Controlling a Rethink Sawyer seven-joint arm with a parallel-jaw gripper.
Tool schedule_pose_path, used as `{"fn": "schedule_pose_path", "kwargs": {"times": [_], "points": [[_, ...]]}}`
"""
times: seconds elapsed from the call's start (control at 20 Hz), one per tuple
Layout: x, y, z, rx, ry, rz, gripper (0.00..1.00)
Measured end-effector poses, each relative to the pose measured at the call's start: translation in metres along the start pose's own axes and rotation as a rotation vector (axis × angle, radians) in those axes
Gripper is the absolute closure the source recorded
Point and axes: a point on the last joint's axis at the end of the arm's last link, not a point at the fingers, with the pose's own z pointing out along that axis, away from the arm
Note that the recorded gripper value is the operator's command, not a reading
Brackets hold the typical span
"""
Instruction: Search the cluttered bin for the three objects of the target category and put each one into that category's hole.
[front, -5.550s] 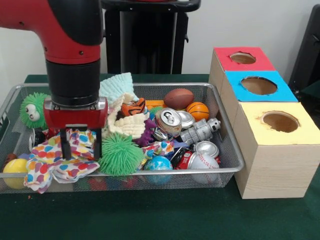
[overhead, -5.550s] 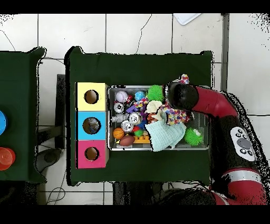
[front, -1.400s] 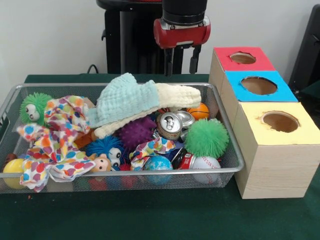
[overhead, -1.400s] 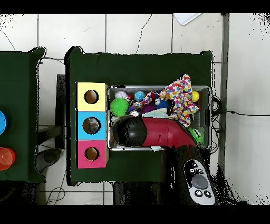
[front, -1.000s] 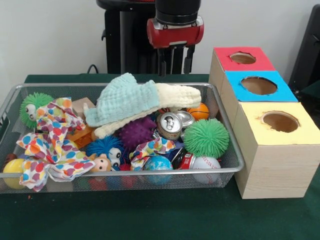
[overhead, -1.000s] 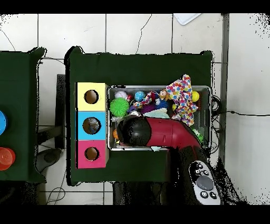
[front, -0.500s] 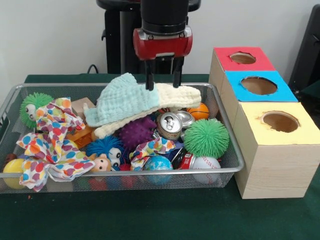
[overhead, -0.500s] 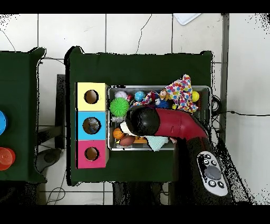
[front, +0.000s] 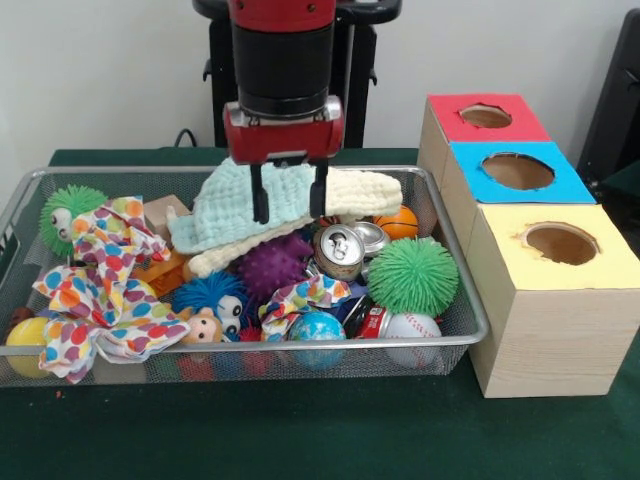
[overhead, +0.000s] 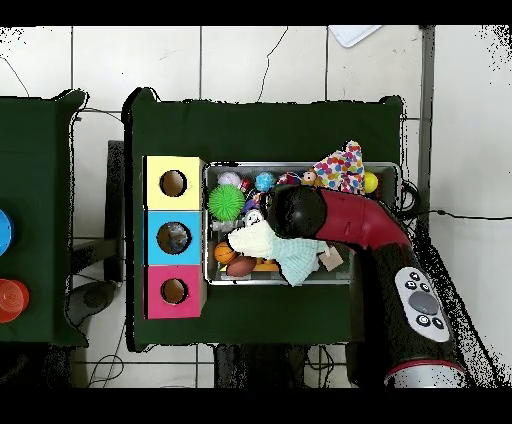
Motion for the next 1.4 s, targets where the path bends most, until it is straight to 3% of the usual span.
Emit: {"fn": "schedule_pose_path", "kwargs": {"times": [0.4,0.7,1.2,1.4], "points": [[-0.004,-0.008,0.039,-0.018,0.006,0.017,0.00],[0.000,-0.003,0.064,-0.005,-0.020,-0.006,0.00],[-0.003,0.035,0.093,0.028,-0.082,-0.088,0.00],[-0.004,0.041,0.105,0.042,-0.114,-0.099,0.00]]}}
